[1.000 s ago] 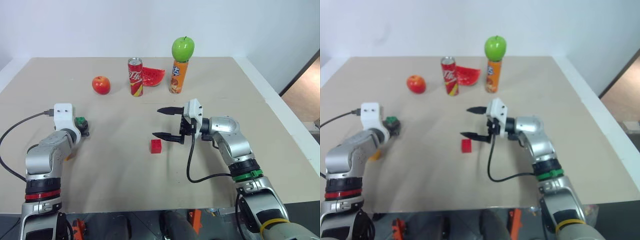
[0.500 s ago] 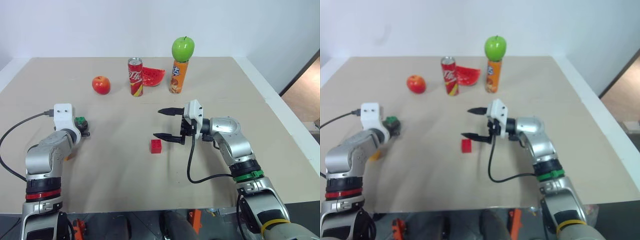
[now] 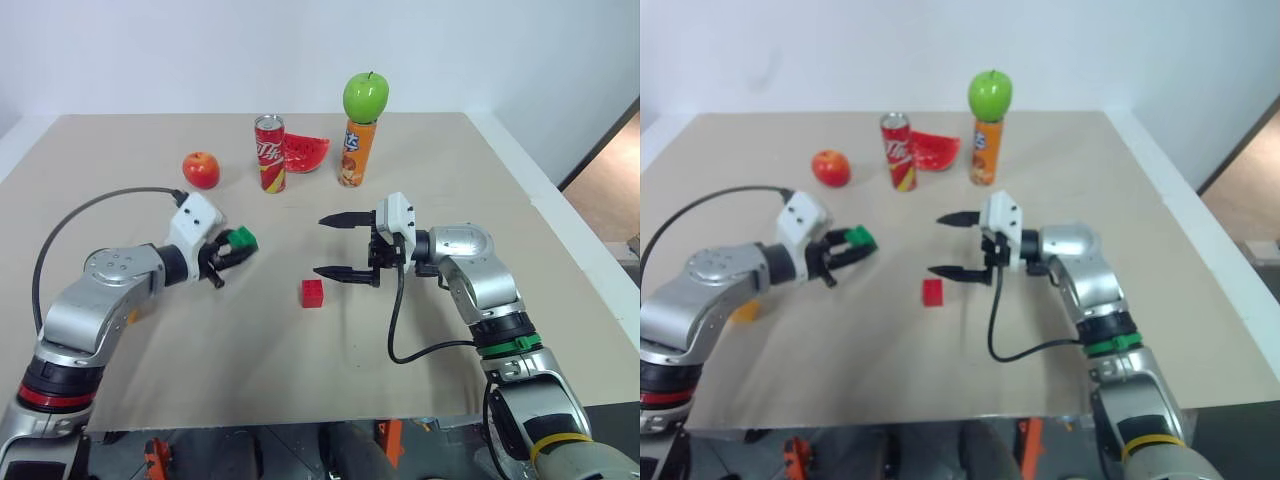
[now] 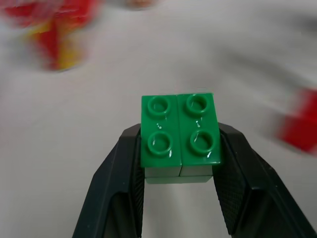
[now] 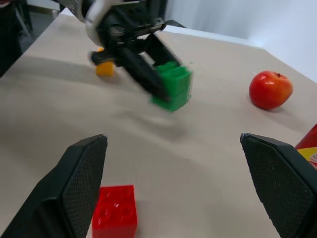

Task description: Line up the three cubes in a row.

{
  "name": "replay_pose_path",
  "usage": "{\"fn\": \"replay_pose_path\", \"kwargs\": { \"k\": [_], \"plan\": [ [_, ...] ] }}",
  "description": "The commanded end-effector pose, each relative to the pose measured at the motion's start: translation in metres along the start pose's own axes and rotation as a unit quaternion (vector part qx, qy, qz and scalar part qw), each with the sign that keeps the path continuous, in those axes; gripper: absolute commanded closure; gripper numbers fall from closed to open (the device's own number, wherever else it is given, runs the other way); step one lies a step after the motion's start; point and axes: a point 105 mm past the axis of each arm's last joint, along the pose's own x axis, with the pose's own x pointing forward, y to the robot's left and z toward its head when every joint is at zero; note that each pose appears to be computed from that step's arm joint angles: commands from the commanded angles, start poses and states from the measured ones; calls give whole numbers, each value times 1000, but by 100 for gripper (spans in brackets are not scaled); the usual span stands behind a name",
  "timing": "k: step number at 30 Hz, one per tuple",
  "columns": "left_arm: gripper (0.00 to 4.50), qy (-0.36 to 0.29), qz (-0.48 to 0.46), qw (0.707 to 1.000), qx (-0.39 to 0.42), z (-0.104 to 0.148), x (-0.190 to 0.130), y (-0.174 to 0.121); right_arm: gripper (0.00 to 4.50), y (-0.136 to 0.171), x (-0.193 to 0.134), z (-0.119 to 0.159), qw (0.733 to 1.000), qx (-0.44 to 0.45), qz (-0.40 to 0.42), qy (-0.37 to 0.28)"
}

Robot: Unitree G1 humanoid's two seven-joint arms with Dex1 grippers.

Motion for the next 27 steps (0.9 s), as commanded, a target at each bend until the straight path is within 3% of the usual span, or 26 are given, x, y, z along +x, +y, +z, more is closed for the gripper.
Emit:
{"fn": "replay_pose_path", "kwargs": {
  "k": [1,13,27],
  "plan": [
    [317,1,-94,995,36,-5,-3,-16,0,1,-1,16,999,-24,12,-18],
    [317,19,-219,971,94,-29,16,-20,0,4,-5,10,1000,-22,-1,-8],
    [317,30,-250,962,109,-33,25,-21,0,7,-11,2,1000,-16,-10,6]
  ]
}}
